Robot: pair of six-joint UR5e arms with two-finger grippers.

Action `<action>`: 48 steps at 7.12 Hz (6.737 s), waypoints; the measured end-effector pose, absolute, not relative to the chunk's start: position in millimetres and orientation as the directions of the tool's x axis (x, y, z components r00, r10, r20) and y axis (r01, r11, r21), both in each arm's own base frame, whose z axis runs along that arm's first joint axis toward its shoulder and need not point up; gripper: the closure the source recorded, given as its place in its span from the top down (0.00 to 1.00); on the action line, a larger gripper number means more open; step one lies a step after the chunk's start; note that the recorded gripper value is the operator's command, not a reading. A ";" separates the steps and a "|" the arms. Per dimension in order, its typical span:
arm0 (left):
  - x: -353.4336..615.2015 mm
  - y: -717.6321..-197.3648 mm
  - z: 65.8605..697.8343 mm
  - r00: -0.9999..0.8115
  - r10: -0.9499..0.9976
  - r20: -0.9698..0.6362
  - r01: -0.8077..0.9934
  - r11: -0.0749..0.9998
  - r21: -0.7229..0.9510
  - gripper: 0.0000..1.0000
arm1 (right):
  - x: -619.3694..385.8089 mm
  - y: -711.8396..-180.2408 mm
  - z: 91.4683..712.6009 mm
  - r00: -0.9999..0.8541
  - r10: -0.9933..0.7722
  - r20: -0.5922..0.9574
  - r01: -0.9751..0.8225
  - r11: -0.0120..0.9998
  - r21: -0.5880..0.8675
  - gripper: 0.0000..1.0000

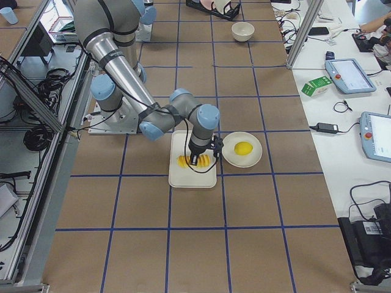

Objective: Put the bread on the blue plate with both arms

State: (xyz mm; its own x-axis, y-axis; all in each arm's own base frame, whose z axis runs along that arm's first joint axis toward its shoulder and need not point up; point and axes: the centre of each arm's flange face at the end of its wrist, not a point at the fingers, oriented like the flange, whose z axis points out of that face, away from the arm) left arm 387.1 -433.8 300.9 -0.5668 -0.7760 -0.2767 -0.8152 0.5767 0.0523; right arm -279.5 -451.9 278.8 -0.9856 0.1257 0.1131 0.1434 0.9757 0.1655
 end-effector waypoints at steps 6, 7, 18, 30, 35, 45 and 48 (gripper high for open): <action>378.7 -418.1 402.4 -0.550 -0.761 -0.345 -0.811 0.585 0.004 0.00 | -82.6 -482.4 351.5 -0.986 0.162 0.047 0.166 0.981 0.098 0.00; 377.2 -410.2 435.6 -0.538 -0.746 -0.391 -0.811 0.585 0.000 0.00 | -64.8 -483.7 355.3 -0.983 0.180 0.021 0.181 0.979 0.089 0.00; -100.0 -563.3 300.9 -0.970 -0.043 0.240 -0.072 0.991 -0.113 0.00 | 10.6 -489.0 386.1 -0.960 0.271 -0.073 0.265 0.961 0.081 0.00; -175.0 -587.3 251.3 -0.939 -0.013 0.344 -0.066 0.988 -0.143 1.00 | 259.6 -542.5 318.5 -0.980 0.176 -0.092 0.173 0.984 0.037 0.00; -134.8 -543.1 431.9 -0.984 -0.125 0.124 -0.127 0.992 -0.008 1.00 | 345.3 -566.5 252.3 -0.969 0.237 -0.076 0.233 0.971 0.052 0.00; -123.1 -508.8 446.3 -0.991 -0.131 -0.015 -0.131 0.990 0.043 1.00 | 349.0 -566.4 233.4 -0.970 0.228 -0.089 0.227 0.974 0.016 1.00; -122.3 -508.2 448.4 -0.991 -0.131 -0.017 -0.131 0.991 0.038 1.00 | 267.2 -575.0 313.5 -0.969 0.228 -0.097 0.230 0.973 -0.009 1.00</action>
